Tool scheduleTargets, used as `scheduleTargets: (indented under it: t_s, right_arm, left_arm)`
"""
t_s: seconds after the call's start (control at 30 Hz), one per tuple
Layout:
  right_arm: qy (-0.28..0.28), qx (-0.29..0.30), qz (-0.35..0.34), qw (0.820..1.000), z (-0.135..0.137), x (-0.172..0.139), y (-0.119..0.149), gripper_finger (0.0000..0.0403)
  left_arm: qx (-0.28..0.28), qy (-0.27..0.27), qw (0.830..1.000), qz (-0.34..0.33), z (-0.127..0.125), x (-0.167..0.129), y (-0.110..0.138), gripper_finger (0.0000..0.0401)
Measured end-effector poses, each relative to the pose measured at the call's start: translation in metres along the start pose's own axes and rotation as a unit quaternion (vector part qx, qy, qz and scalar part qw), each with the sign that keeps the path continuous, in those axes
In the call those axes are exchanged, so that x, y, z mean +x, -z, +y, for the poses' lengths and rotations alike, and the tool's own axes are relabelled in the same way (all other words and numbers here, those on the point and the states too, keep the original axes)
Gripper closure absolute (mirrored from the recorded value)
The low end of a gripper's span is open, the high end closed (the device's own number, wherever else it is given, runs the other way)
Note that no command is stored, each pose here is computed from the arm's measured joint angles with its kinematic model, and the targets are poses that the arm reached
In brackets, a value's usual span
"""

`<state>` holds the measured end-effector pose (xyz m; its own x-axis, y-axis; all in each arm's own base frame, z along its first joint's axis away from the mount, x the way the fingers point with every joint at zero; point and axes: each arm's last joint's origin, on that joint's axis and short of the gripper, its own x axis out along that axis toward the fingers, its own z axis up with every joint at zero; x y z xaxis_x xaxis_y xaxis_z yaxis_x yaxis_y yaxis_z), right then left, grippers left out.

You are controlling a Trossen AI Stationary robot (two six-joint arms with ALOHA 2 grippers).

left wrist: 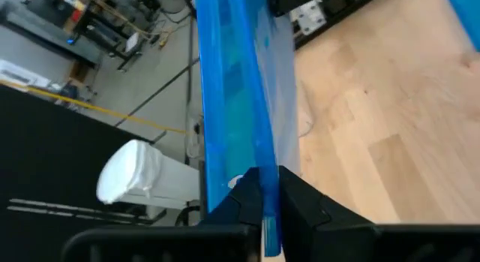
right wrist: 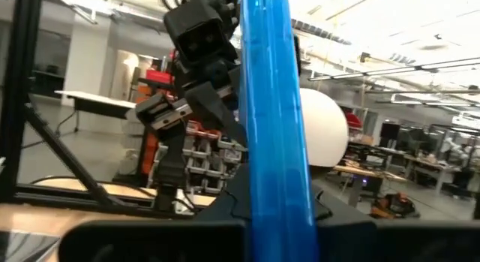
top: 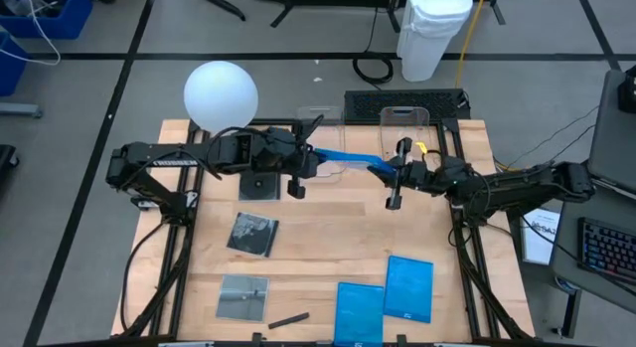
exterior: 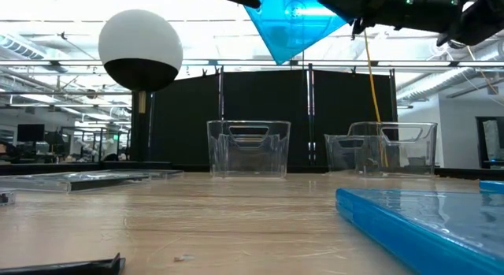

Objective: Pick & place jewel cases by type
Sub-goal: Put the top left blue CD case into the right transparent bin

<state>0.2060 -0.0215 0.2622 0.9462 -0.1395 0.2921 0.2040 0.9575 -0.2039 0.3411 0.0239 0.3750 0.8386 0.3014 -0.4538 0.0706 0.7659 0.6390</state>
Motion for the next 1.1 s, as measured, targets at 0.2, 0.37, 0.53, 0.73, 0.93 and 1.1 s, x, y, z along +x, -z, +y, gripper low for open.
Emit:
scheduleTargets:
  t_s: [0.2,0.37,0.53,0.73,0.93,1.1]
  right_arm:
    - [0.012,-0.011,0.023,1.000,0.000,0.000,0.002,0.0387]
    - [0.040,-0.030,0.067,0.997,-0.001,-0.002,0.008,0.0387]
    - [0.112,-0.073,0.130,0.982,-0.006,-0.008,0.012,0.0387]
    - [0.216,-0.190,0.237,0.928,-0.014,-0.017,0.001,0.0387]
    - [0.255,-0.260,0.375,0.853,-0.018,-0.020,-0.007,0.0387]
    - [0.213,-0.278,0.454,0.819,-0.021,-0.030,0.003,0.0387]
  left_arm:
    - [0.015,-0.038,0.999,-0.024,-0.003,-0.003,-0.013,0.0320]
    - [0.042,-0.106,0.991,-0.067,-0.002,-0.012,-0.033,0.0304]
    - [0.058,-0.186,0.976,-0.095,0.000,-0.024,-0.051,0.0304]
    - [0.050,-0.223,0.970,-0.082,0.000,-0.028,-0.055,0.0304]
    - [0.044,-0.229,0.972,-0.012,-0.003,-0.025,-0.045,0.0304]
    - [0.026,-0.210,0.977,0.009,-0.004,-0.021,-0.037,0.0304]
